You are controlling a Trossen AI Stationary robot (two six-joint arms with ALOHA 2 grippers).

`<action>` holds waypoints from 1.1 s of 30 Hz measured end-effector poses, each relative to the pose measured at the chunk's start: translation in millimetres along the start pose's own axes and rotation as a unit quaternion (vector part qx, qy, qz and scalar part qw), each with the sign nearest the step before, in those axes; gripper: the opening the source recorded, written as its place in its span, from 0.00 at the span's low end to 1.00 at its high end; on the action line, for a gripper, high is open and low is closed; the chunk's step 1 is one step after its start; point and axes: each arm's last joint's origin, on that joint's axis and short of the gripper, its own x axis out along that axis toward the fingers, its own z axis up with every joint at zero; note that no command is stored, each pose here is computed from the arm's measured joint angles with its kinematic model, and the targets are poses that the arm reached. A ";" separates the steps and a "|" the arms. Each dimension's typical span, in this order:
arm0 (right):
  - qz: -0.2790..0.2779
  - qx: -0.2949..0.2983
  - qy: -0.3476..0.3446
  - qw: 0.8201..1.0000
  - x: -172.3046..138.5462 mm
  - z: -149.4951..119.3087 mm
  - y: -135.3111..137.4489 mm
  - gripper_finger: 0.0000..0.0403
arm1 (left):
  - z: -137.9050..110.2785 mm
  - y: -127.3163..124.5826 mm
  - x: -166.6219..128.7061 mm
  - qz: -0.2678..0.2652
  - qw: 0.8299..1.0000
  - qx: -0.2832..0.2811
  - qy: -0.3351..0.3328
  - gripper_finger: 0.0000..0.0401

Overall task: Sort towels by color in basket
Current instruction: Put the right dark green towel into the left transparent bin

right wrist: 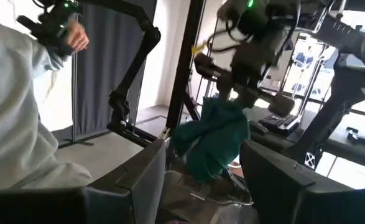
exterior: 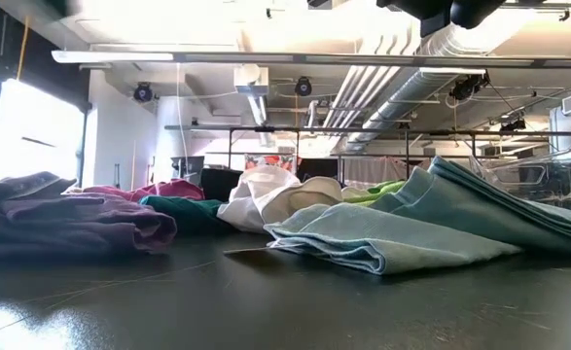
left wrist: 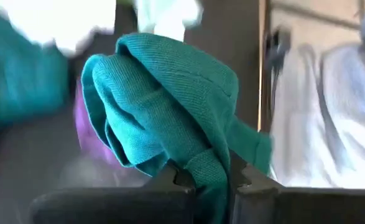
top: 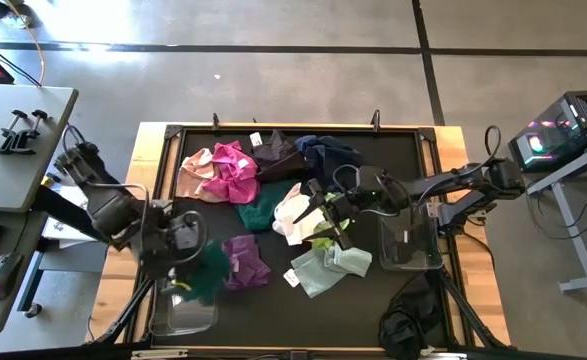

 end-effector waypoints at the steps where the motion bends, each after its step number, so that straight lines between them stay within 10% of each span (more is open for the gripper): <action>1: 0.000 0.000 0.001 1.000 -0.1 -0.2 -0.2 0.50 | -6.0 -0.1 0.7 0.012 0.999 -0.024 0.024 0.02; 17: 0.017 0.026 0.031 0.999 3.3 -5.9 8.2 0.50 | -86.4 3.3 110.2 0.074 0.974 -0.158 0.143 0.09; 24: 0.021 0.048 0.031 0.998 4.7 -5.3 11.0 0.50 | -89.2 24.1 108.9 0.125 0.958 -0.167 0.198 0.35; 33: 0.012 0.068 0.033 0.997 4.7 -5.4 10.5 0.50 | -77.9 40.4 83.6 0.050 0.952 -0.172 0.247 0.59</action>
